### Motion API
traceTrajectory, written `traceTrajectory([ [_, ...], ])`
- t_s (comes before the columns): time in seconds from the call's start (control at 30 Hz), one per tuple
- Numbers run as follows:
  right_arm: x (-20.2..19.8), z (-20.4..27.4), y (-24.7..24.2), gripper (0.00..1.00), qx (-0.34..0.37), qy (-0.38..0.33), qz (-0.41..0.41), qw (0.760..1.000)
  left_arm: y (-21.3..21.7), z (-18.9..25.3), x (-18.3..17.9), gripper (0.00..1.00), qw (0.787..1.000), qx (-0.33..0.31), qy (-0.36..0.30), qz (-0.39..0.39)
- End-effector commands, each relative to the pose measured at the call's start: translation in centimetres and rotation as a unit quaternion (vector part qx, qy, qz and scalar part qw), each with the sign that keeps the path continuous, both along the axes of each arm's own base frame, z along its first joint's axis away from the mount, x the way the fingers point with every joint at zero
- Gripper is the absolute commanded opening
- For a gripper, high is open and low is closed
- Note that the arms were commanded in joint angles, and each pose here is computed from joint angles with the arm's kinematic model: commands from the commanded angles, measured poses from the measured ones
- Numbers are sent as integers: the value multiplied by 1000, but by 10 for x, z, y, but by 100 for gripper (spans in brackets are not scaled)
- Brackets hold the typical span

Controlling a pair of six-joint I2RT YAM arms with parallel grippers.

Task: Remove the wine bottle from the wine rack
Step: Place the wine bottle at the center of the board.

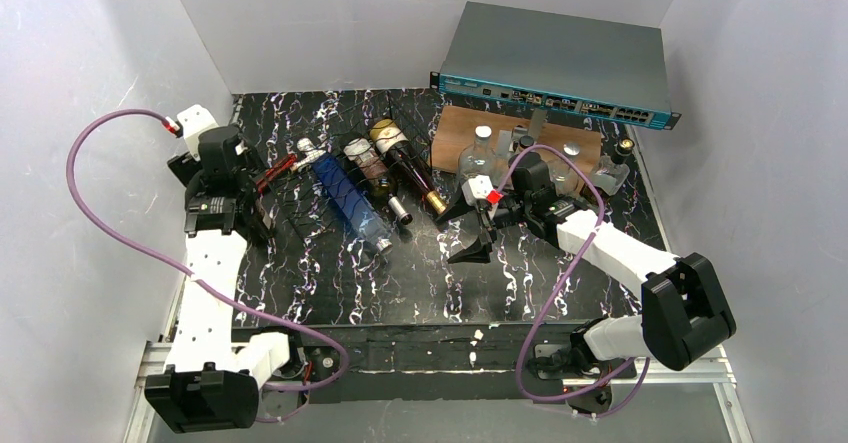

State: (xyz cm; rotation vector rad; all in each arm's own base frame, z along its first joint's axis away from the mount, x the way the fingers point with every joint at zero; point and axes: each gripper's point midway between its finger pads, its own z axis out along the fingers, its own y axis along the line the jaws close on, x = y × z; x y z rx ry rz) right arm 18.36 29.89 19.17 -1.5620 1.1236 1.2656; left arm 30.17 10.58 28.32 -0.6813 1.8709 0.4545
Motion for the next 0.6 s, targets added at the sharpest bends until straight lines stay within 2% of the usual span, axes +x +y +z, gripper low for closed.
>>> traceTrajectory([
  [0.0, 0, 11, -1, 98, 12, -15, 8, 1000, -1, 19, -13, 86, 1000, -7, -29, 4],
  [0.07, 0, 11, -1, 98, 12, -16, 8, 1000, -5, 21, -19, 97, 999, -13, -31, -4],
  [0.1, 0, 11, -1, 98, 12, -17, 9, 1000, -8, 22, -22, 98, 999, -18, -31, -14],
  [0.33, -1, 6, -5, 98, 1, -21, 13, 1000, -46, 6, -54, 98, 992, -86, -19, -89],
  [0.57, -1, 4, -7, 98, -6, -23, 13, 1000, -105, -11, -79, 98, 962, -182, -4, -204],
])
